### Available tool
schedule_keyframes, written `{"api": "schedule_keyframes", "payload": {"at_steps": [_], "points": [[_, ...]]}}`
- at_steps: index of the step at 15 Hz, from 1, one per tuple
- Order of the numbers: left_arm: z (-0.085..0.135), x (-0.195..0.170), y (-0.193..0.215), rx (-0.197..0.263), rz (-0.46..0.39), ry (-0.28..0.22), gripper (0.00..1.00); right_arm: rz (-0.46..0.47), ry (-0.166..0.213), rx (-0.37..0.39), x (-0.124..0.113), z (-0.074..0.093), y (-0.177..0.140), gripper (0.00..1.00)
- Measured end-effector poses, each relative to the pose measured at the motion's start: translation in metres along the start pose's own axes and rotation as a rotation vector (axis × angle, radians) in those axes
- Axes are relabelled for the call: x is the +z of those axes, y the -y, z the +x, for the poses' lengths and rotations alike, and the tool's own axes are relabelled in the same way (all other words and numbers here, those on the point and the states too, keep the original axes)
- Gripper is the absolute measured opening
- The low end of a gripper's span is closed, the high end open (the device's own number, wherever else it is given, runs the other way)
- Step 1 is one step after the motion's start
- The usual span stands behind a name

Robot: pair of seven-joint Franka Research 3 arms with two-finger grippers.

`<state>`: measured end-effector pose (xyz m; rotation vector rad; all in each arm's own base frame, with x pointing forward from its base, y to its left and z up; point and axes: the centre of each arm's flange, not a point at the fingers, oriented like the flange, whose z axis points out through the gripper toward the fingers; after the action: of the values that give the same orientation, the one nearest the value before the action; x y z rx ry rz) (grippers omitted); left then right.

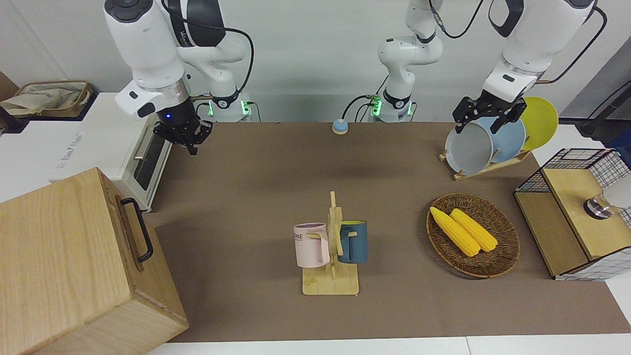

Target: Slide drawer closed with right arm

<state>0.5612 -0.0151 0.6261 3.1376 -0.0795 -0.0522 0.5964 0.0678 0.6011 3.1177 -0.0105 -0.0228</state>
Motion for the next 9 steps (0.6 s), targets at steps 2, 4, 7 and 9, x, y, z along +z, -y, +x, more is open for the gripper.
{"api": "schedule_keyframes", "payload": {"at_steps": [2, 4, 7, 9], "points": [[0.0000, 0.0000, 0.0000, 0.000, 0.000, 0.000, 1.00, 0.000, 0.003, -0.004, 0.0010, -0.0004, 0.0020, 0.02], [0.0000, 0.0000, 0.0000, 0.000, 0.000, 0.000, 1.00, 0.000, 0.003, -0.008, 0.0009, -0.0007, 0.0043, 0.06], [0.0000, 0.0000, 0.0000, 0.000, 0.000, 0.000, 1.00, 0.000, 0.003, -0.013, 0.0008, -0.0010, 0.0062, 0.31], [0.0000, 0.0000, 0.0000, 0.000, 0.000, 0.000, 1.00, 0.000, 0.003, -0.015, 0.0008, -0.0009, 0.0056, 0.56]]}}
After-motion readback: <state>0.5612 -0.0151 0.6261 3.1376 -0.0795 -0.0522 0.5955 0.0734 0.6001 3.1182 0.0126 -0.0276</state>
